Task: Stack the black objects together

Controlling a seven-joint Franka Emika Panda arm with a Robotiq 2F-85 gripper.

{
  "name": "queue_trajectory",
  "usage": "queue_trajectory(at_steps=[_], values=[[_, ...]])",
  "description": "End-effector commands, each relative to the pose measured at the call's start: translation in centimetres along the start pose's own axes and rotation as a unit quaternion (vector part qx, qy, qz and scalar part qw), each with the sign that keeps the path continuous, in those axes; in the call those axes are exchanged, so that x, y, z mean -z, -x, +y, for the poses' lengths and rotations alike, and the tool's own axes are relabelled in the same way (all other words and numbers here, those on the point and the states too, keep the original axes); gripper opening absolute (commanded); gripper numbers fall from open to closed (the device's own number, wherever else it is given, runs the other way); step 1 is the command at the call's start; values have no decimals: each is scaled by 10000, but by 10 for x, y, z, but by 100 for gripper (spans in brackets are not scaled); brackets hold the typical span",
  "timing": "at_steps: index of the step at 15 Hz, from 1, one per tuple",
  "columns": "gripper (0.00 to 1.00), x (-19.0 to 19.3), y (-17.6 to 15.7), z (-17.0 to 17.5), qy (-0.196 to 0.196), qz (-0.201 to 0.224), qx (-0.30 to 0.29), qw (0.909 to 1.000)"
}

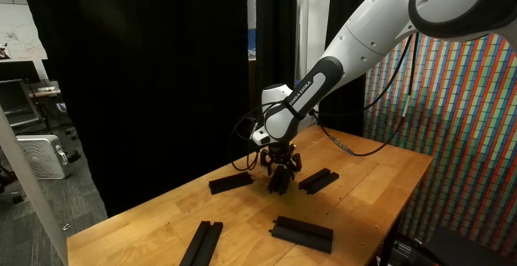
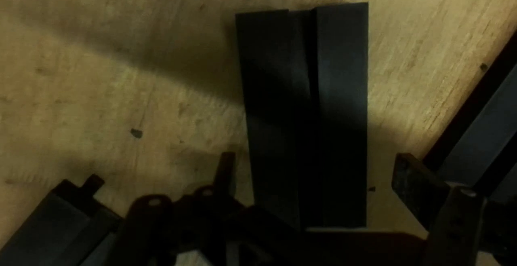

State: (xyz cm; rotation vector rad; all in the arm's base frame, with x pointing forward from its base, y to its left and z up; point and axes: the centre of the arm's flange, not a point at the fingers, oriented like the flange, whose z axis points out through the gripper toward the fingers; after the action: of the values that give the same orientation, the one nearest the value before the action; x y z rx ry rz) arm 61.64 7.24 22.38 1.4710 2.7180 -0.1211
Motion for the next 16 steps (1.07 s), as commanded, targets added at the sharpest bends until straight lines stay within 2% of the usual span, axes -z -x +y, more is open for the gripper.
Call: queue_trajectory(at_steps=[1, 12, 13, 15, 16], values=[[100, 2, 12, 3, 46, 197, 128, 9997], [100, -12, 27, 7, -72, 491, 213, 9985], [80, -12, 28, 8, -90, 510, 218, 9984], [68, -11, 30, 11, -93, 565, 212, 9981], [59, -9, 31, 13, -87, 598, 197, 9980]])
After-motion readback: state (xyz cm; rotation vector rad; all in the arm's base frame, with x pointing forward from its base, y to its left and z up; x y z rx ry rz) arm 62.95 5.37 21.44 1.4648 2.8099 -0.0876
